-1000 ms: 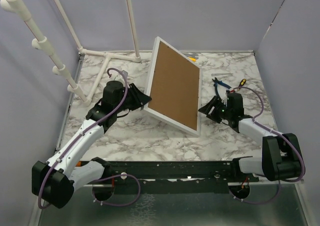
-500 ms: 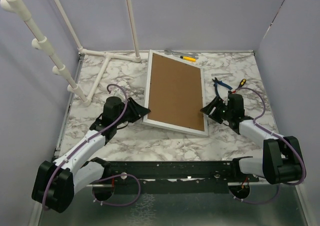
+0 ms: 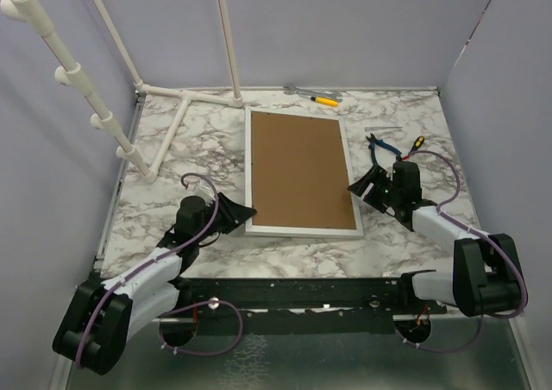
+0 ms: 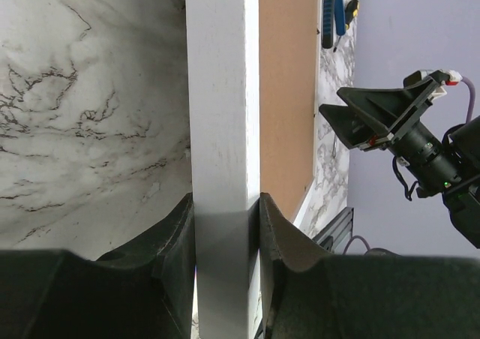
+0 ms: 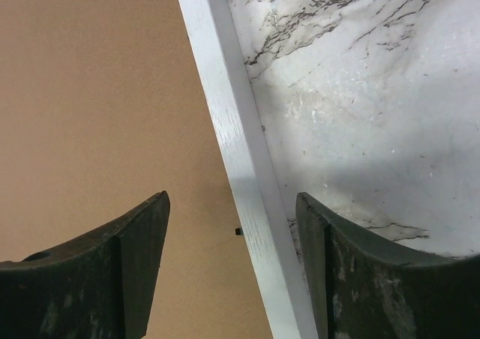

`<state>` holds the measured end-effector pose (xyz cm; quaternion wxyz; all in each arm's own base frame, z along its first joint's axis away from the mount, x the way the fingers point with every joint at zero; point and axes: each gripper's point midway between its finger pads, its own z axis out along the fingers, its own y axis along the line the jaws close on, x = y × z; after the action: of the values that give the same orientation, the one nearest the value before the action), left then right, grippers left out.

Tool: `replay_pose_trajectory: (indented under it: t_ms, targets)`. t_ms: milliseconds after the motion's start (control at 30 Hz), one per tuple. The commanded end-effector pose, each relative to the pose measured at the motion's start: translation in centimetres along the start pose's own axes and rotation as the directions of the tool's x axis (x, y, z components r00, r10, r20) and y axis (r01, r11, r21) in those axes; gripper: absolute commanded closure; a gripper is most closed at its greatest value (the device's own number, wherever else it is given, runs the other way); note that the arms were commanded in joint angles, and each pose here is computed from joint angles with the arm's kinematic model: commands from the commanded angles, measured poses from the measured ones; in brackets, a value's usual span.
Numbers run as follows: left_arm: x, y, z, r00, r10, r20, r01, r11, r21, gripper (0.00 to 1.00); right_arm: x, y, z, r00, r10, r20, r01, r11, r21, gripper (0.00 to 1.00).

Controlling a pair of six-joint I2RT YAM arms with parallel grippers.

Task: Take the photo out of the frame
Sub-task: Turn over the photo frame at the center of the board.

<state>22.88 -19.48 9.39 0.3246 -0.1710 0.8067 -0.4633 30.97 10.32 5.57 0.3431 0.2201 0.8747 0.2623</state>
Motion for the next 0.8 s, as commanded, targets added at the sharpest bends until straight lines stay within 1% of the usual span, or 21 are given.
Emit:
replay_pose_trajectory:
  t_ms: [0, 200, 300, 433, 500, 533, 600, 700, 733, 767]
  targets:
    - [-1.0, -0.9, 0.1, 0.995, 0.080, 0.062, -0.084, 0.994, 0.064, 1.00, -0.4, -0.6, 0.5, 1.000, -0.003, 0.029, 0.002, 1.000, 0.017, 0.26]
    - [-0.1, 2.6, 1.0, 0.999, 0.045, 0.012, -0.044, 0.997, -0.070, 1.00, 0.1, -0.7, 1.2, 1.000, 0.005, 0.002, -0.005, 1.000, 0.007, 0.23]
    - [0.2, 3.5, 1.2, 0.999, 0.039, -0.003, -0.039, 0.994, -0.101, 1.00, 0.4, -0.8, 1.5, 1.000, 0.007, -0.014, -0.007, 1.000, 0.006, 0.22]
    - [0.2, 3.6, 1.2, 0.999, 0.050, -0.007, -0.051, 0.994, -0.099, 0.85, 0.5, -0.8, 1.7, 1.000, 0.006, -0.022, -0.006, 1.000, 0.001, 0.21]
    - [0.1, 3.6, 1.1, 0.998, 0.059, 0.003, -0.058, 0.994, -0.096, 0.74, 0.6, -0.7, 1.8, 1.000, 0.004, -0.024, -0.004, 1.000, -0.003, 0.21]
    - [0.0, 3.6, 1.0, 0.998, 0.062, 0.008, -0.061, 0.994, -0.094, 0.72, 0.6, -0.7, 1.8, 1.000, 0.004, -0.026, -0.004, 1.000, -0.004, 0.21]
    - [-0.1, 3.6, 1.0, 0.998, 0.066, 0.011, -0.065, 0.994, -0.091, 0.65, 0.7, -0.6, 1.8, 1.000, 0.004, -0.030, -0.004, 1.000, -0.010, 0.21]
    - [0.0, 3.6, 1.1, 0.998, 0.062, -0.005, -0.062, 0.993, -0.098, 0.50, 0.8, -0.6, 1.9, 0.999, -0.001, -0.036, 0.000, 1.000, -0.015, 0.21]
    - [0.1, 3.6, 1.1, 0.998, 0.063, -0.012, -0.064, 0.992, -0.104, 0.46, 0.8, -0.5, 1.9, 0.999, -0.003, -0.038, 0.002, 1.000, -0.018, 0.21]
    - [0.1, 3.8, 1.2, 0.998, 0.065, -0.017, -0.066, 0.991, -0.113, 0.45, 0.8, -0.5, 1.9, 0.999, -0.006, -0.039, 0.005, 1.000, -0.020, 0.21]
